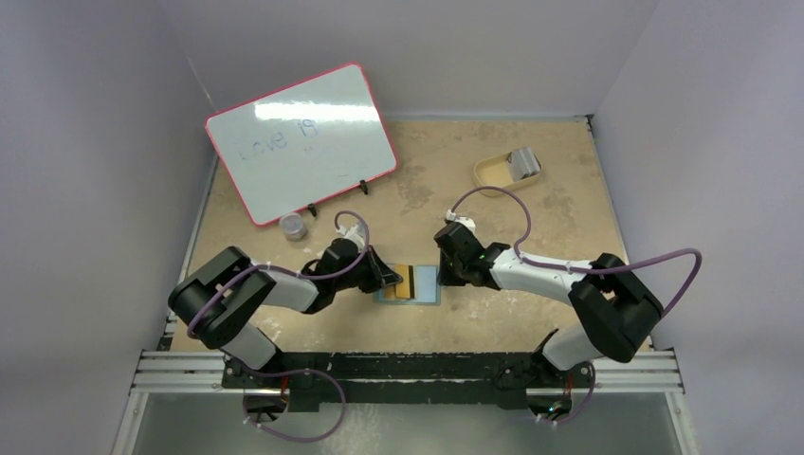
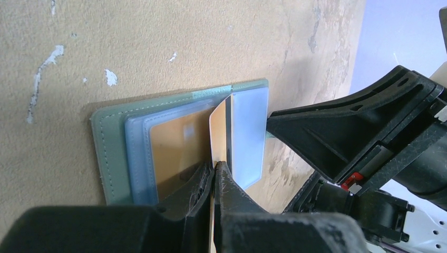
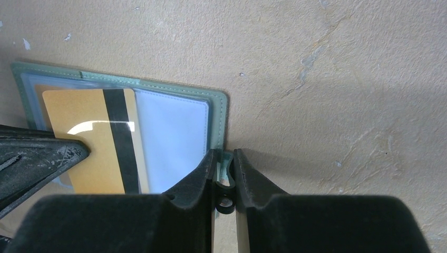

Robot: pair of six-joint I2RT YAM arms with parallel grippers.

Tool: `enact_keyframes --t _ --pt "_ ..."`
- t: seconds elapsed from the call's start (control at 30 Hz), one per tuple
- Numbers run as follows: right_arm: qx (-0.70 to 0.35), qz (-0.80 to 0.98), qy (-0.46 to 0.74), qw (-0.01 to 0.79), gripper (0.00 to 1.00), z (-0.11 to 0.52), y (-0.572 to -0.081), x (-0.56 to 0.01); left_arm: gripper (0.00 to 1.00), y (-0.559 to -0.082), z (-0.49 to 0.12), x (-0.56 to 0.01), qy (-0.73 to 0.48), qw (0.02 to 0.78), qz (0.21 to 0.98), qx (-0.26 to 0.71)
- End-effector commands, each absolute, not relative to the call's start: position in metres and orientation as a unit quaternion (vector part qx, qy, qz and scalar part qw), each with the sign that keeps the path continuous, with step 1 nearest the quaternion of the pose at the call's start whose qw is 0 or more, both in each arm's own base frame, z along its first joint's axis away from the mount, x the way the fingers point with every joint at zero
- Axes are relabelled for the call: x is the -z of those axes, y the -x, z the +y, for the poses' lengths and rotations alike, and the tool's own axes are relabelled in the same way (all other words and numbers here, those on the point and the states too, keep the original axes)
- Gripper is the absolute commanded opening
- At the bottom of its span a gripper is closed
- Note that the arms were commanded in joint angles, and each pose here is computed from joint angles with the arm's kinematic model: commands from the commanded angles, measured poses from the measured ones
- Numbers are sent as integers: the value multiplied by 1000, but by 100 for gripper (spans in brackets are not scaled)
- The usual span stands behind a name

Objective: Put the credit cards into the card holder
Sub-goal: Insert the credit card into the card holder.

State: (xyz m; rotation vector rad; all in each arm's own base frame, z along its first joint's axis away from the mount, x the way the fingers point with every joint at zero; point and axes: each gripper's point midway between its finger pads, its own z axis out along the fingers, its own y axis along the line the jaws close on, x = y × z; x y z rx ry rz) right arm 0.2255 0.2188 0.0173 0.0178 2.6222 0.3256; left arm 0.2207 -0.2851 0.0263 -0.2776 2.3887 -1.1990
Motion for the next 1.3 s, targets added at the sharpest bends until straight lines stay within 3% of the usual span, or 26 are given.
enact_keyframes --t 0.0,0.87,1.13,1.27 --pt "-114 961 -16 251 8 216 -223 -15 0 -199 -269 -3 77 203 896 388" --pt "-148 957 -19 248 8 225 -220 -13 0 -209 -292 -1 84 206 889 400" --pt "-153 956 -18 248 6 228 -220 -13 26 -222 -279 -20 99 245 894 362" --pt "-167 954 -18 248 6 231 -219 -13 32 -227 -279 -30 100 256 893 358"
